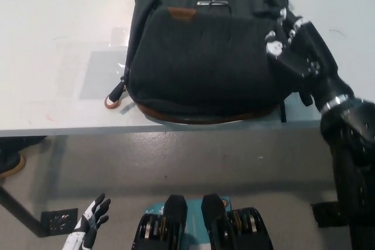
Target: A bag is kept in the middle of the table with its flap loosely closed and the robot uses its right hand to adjust it and opens it
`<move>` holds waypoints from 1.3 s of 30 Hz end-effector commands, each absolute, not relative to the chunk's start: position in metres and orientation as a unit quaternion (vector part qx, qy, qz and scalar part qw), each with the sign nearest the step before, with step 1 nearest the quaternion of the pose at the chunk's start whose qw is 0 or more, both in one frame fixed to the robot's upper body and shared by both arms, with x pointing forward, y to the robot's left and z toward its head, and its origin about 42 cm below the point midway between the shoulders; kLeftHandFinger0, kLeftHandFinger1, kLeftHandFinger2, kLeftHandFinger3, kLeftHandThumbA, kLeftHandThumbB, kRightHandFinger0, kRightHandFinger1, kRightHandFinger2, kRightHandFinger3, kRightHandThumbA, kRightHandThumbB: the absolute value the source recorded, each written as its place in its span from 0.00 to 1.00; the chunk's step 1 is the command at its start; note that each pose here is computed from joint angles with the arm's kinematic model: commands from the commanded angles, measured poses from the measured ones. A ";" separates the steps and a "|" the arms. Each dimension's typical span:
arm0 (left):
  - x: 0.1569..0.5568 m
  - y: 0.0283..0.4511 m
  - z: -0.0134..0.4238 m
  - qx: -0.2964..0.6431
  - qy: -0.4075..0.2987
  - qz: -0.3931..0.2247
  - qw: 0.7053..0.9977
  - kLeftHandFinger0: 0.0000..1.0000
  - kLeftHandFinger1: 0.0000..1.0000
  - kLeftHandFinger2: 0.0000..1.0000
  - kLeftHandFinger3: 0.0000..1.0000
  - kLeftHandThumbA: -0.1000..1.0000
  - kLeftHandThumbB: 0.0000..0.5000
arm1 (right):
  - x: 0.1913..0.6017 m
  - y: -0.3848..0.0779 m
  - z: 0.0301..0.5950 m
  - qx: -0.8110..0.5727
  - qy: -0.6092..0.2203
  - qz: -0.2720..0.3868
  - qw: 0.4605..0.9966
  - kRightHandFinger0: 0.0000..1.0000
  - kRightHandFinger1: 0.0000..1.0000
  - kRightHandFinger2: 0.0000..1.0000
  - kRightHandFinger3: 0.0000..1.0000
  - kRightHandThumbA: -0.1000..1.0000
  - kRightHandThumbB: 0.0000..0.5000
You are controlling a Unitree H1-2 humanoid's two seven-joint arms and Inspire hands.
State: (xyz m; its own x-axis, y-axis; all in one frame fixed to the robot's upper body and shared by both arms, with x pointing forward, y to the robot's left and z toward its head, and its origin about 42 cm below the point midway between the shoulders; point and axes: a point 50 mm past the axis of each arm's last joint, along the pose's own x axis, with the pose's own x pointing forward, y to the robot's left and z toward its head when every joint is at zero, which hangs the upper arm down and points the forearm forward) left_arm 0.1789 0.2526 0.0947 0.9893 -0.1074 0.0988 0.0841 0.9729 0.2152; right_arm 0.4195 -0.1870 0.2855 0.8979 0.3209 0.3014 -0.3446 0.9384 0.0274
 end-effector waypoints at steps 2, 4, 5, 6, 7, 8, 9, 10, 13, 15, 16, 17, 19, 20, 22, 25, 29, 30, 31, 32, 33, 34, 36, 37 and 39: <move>0.186 0.261 0.108 0.117 -0.077 -0.050 0.989 1.00 1.00 1.00 1.00 1.00 0.00 | 0.357 -0.174 0.335 0.038 -0.258 0.170 0.950 0.00 0.32 0.50 0.50 0.00 0.26; 0.187 0.261 0.109 0.114 -0.078 -0.051 0.989 1.00 1.00 1.00 1.00 1.00 0.01 | 0.345 -0.173 0.323 0.029 -0.258 0.158 0.953 0.00 0.31 0.49 0.49 0.00 0.30; 0.188 0.262 0.109 0.113 -0.079 -0.050 0.989 1.00 1.00 1.00 1.00 1.00 0.02 | 0.339 -0.172 0.316 0.031 -0.257 0.161 0.952 0.00 0.29 0.48 0.51 0.00 0.30; 0.190 0.262 0.108 0.113 -0.081 -0.049 0.989 1.00 1.00 1.00 1.00 1.00 0.02 | 0.332 -0.172 0.308 0.025 -0.254 0.164 0.953 0.01 0.29 0.47 0.52 0.00 0.29; 0.191 0.262 0.109 0.112 -0.082 -0.049 0.989 1.00 1.00 1.00 1.00 1.00 0.00 | 0.328 -0.172 0.304 0.019 -0.251 0.166 0.953 0.00 0.25 0.42 0.49 0.00 0.30; 0.192 0.262 0.109 0.111 -0.086 -0.049 0.989 1.00 1.00 1.00 1.00 1.00 0.00 | 0.321 -0.172 0.296 0.014 -0.243 0.172 0.955 0.00 0.23 0.38 0.47 0.00 0.29; 0.192 0.262 0.110 0.111 -0.088 -0.049 0.989 1.00 1.00 1.00 1.00 1.00 0.00 | 0.313 -0.171 0.287 0.018 -0.231 0.178 0.956 0.00 0.24 0.40 0.50 0.00 0.27; 0.193 0.262 0.109 0.111 -0.087 -0.049 0.989 1.00 1.00 1.00 1.00 1.00 0.00 | 0.308 -0.171 0.281 0.019 -0.222 0.181 0.958 0.01 0.25 0.41 0.51 0.00 0.27; 0.195 0.262 0.112 0.113 -0.091 -0.048 0.988 1.00 1.00 1.00 1.00 1.00 0.02 | 0.294 -0.172 0.256 0.026 -0.190 0.194 0.962 0.16 0.35 0.49 0.57 0.15 0.24; 0.197 0.263 0.110 0.118 -0.090 -0.050 0.988 1.00 1.00 1.00 1.00 1.00 0.02 | 0.280 -0.174 0.217 0.003 -0.134 0.252 0.958 0.69 0.83 0.96 0.98 0.53 0.21; 0.197 0.263 0.110 0.119 -0.090 -0.050 0.988 1.00 1.00 1.00 1.00 1.00 0.02 | 0.278 -0.174 0.212 -0.004 -0.127 0.262 0.957 0.79 0.90 1.00 1.00 0.64 0.23; 0.198 0.263 0.110 0.121 -0.093 -0.051 0.987 1.00 1.00 1.00 1.00 1.00 0.00 | 0.270 -0.173 0.195 -0.020 -0.095 0.279 0.955 0.98 1.00 1.00 1.00 0.75 0.37; 0.200 0.263 0.110 0.121 -0.095 -0.051 0.987 1.00 1.00 1.00 1.00 1.00 0.00 | 0.263 -0.172 0.177 -0.042 -0.069 0.294 0.952 1.00 1.00 1.00 1.00 0.82 0.41; 0.201 0.263 0.111 0.119 -0.094 -0.051 0.987 1.00 1.00 1.00 1.00 1.00 0.02 | 0.259 -0.173 0.166 -0.049 -0.058 0.301 0.951 1.00 1.00 1.00 1.00 0.86 0.40; 0.199 0.263 0.111 0.117 -0.090 -0.052 0.988 1.00 1.00 1.00 1.00 1.00 0.01 | 0.245 -0.175 0.144 -0.063 -0.027 0.305 0.950 1.00 1.00 1.00 1.00 0.89 0.42; 0.199 0.262 0.110 0.124 -0.094 -0.047 0.987 1.00 1.00 1.00 1.00 1.00 0.02 | 0.236 -0.183 0.128 -0.075 -0.011 0.304 0.950 1.00 1.00 1.00 1.00 0.91 0.37; 0.199 0.263 0.111 0.118 -0.092 -0.053 0.987 1.00 1.00 1.00 1.00 1.00 0.00 | 0.221 -0.189 0.105 -0.063 0.014 0.295 0.953 1.00 1.00 1.00 1.00 0.92 0.38; 0.200 0.262 0.111 0.118 -0.093 -0.053 0.987 1.00 1.00 1.00 1.00 1.00 0.00 | 0.219 -0.190 0.101 -0.064 0.017 0.294 0.954 1.00 1.00 1.00 1.00 0.92 0.39; 0.199 0.262 0.111 0.119 -0.092 -0.051 0.987 1.00 1.00 1.00 1.00 1.00 0.00 | 0.215 -0.192 0.095 -0.063 0.023 0.292 0.954 1.00 1.00 1.00 1.00 0.94 0.42; 0.199 0.262 0.111 0.119 -0.092 -0.050 0.987 1.00 1.00 1.00 1.00 1.00 0.01 | 0.212 -0.193 0.091 -0.059 0.028 0.289 0.955 1.00 1.00 1.00 1.00 0.94 0.43; 0.199 0.262 0.110 0.119 -0.092 -0.049 0.987 1.00 1.00 1.00 1.00 1.00 0.01 | 0.210 -0.194 0.087 -0.055 0.032 0.287 0.956 1.00 1.00 1.00 1.00 0.94 0.44; 0.199 0.261 0.109 0.119 -0.090 -0.048 0.988 1.00 1.00 1.00 1.00 1.00 0.02 | 0.205 -0.197 0.082 -0.051 0.039 0.282 0.957 1.00 1.00 1.00 1.00 0.97 0.47; 0.199 0.261 0.109 0.121 -0.089 -0.049 0.987 1.00 1.00 1.00 1.00 1.00 0.02 | 0.199 -0.201 0.079 -0.048 0.043 0.276 0.959 1.00 1.00 1.00 1.00 1.00 0.45; 0.198 0.262 0.108 0.122 -0.089 -0.049 0.987 1.00 1.00 1.00 1.00 1.00 0.02 | 0.196 -0.202 0.077 -0.045 0.046 0.272 0.960 1.00 1.00 1.00 1.00 1.00 0.47; 0.197 0.262 0.108 0.125 -0.088 -0.050 0.987 1.00 1.00 1.00 1.00 1.00 0.00 | 0.192 -0.206 0.073 -0.033 0.050 0.257 0.965 1.00 1.00 1.00 1.00 1.00 0.47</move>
State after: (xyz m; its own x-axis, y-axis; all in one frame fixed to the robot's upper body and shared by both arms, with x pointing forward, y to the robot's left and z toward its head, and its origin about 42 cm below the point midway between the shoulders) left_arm 0.1993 0.2600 0.1052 0.9832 -0.1059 0.1488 0.0688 0.9694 0.2355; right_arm 0.1957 -0.1979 0.0706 0.8438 0.5052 -0.1811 -0.5182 0.8547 -0.0300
